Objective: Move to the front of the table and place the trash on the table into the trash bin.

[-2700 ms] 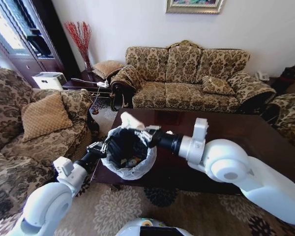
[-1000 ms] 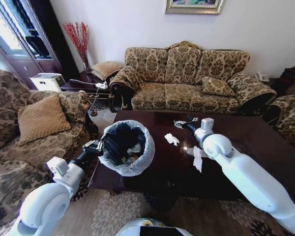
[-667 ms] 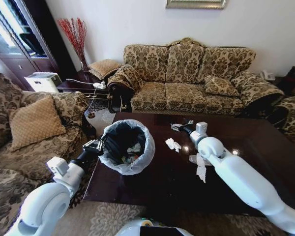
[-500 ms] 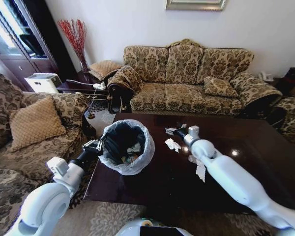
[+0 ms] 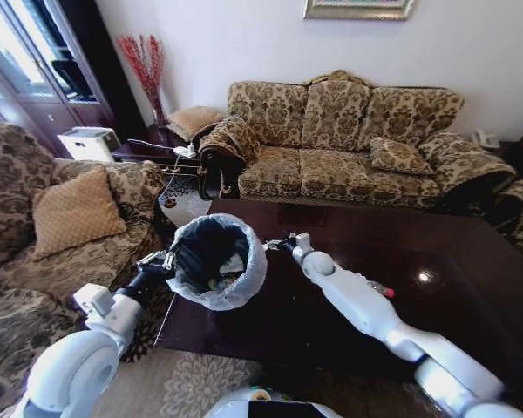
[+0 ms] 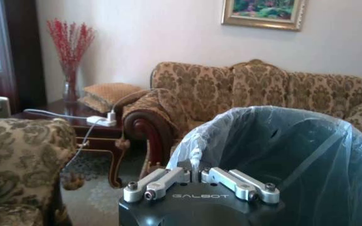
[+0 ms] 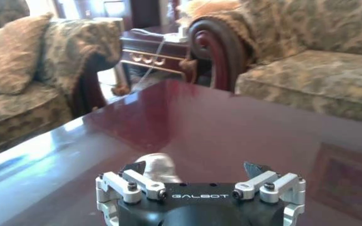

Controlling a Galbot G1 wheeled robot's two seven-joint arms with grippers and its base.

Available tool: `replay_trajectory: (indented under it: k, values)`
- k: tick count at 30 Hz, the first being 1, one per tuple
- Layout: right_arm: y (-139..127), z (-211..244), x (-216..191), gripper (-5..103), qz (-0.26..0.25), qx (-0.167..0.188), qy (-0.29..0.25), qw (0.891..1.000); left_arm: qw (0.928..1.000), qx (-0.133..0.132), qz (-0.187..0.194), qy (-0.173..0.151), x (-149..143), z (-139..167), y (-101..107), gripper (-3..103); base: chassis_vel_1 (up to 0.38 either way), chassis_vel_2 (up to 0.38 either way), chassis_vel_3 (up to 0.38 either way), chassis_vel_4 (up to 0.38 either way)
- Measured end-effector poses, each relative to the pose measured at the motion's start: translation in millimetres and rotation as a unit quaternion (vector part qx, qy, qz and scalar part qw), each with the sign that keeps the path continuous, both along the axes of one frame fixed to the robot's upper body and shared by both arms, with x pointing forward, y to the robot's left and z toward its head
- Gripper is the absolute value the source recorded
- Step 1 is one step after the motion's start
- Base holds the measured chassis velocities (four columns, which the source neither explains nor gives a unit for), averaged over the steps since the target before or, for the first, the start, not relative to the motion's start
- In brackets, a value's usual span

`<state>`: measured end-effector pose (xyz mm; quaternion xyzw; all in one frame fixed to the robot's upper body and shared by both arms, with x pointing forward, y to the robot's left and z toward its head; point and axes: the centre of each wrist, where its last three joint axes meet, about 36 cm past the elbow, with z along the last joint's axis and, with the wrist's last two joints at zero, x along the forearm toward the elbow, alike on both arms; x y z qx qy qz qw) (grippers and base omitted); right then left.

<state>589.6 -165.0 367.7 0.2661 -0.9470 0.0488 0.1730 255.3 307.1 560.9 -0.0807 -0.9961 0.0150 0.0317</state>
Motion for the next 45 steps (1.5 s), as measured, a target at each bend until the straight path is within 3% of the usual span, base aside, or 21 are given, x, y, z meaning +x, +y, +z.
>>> replay_trajectory:
  k: [13, 19, 20, 23, 25, 29, 31, 34, 38, 45]
  values:
    - [-4, -29, 26, 103, 0.0, -0.023, 0.011, 1.0, 1.0, 0.0, 0.002, -0.009, -2, -3, -2, 3, 0.0, 0.0, 0.0, 0.0]
    - [10, -34, 25, 78, 0.021, -0.013, 0.016, 1.0, 1.0, 0.001, 0.003, -0.008, -2, -3, -2, 3, 0.0, 0.0, 0.0, 0.0]
    - [10, -34, 25, 78, 0.021, -0.013, 0.016, 1.0, 1.0, 0.001, 0.003, -0.008, -2, -3, -2, 3, 0.0, 0.0, 0.0, 0.0]
    - [14, -38, 21, 61, 0.026, -0.013, 0.018, 0.999, 1.0, 0.0, 0.003, -0.008, -2, -3, -2, 3, 0.0, 0.0, 0.0, 0.0]
    - [15, -39, 20, 61, 0.026, -0.013, 0.019, 0.999, 1.0, -0.001, 0.003, -0.008, -2, -3, -2, 3, 0.0, 0.0, 0.0, 0.0]
    - [16, -41, 13, 40, 0.026, -0.015, 0.018, 0.999, 0.9999, 0.0, 0.0, -0.012, -1, -2, -2, 3, 0.0, 0.0, 0.0, 0.0]
    - [15, -41, 12, 40, 0.024, -0.016, 0.017, 0.999, 0.9999, 0.0, -0.002, -0.012, 0, -1, -3, 3, 0.0, 0.0, 0.0, 0.0]
    - [12, -40, 8, 28, 0.01, -0.02, 0.009, 1.0, 0.9999, 0.0, -0.004, -0.013, 0, -1, -3, 3, 0.0, 0.0, 0.0, 0.0]
    - [8, -30, 2, 28, 0.0, -0.021, -0.009, 1.0, 0.9999, -0.001, -0.005, -0.013, 0, -1, -3, 3, 0.0, 0.0, 0.0, 0.0]
    - [-7, 20, -6, 8, -0.023, 0.005, -0.069, 0.997, 0.9998, -0.003, -0.016, -0.014, 2, -1, -5, 3, 0.0, 0.0, 0.0, 0.0]
